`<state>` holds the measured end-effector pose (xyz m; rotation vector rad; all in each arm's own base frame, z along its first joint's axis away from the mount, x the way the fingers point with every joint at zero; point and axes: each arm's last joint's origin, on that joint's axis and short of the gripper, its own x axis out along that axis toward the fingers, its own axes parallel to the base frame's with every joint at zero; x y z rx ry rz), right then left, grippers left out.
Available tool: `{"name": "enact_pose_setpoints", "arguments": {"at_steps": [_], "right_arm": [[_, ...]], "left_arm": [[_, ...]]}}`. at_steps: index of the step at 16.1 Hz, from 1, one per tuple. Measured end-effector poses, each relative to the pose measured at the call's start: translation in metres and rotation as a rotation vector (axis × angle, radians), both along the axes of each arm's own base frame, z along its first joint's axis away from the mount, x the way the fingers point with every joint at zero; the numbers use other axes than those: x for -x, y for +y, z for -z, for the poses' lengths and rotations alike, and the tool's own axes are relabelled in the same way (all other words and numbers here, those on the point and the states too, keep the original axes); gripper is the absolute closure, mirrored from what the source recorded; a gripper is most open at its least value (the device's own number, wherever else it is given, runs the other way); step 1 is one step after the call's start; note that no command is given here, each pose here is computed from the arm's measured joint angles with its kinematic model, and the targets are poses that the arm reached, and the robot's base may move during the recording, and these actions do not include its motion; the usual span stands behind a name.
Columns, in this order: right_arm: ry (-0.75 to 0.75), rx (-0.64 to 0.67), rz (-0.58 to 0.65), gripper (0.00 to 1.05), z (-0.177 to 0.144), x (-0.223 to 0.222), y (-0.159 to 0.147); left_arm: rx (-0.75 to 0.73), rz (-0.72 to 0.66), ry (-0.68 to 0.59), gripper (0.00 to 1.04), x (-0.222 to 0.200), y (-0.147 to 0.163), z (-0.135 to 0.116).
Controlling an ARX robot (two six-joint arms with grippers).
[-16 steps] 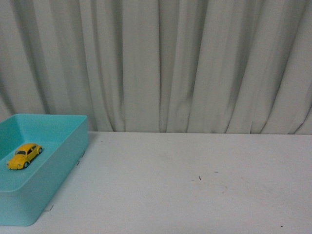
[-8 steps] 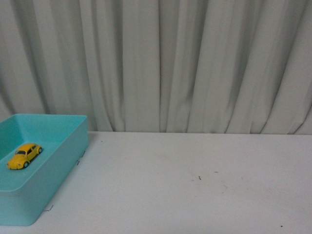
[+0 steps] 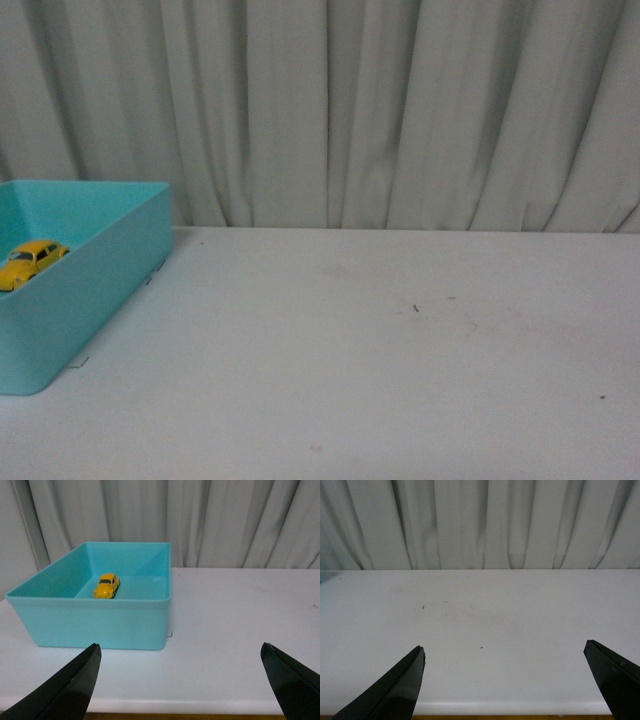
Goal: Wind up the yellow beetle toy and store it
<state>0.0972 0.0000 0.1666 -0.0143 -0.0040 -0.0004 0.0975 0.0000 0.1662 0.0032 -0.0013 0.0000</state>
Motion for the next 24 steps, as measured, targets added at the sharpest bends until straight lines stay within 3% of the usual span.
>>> {"name": "enact_pose_setpoints", "arguments": {"at_steps": [24], "right_arm": [[0.001,-0.001,0.000,0.07,0.0001,0.0000,0.0000]], "left_arm": [[0.000,0.000,0.002,0.07,0.0000,0.0000,0.0002]]}}
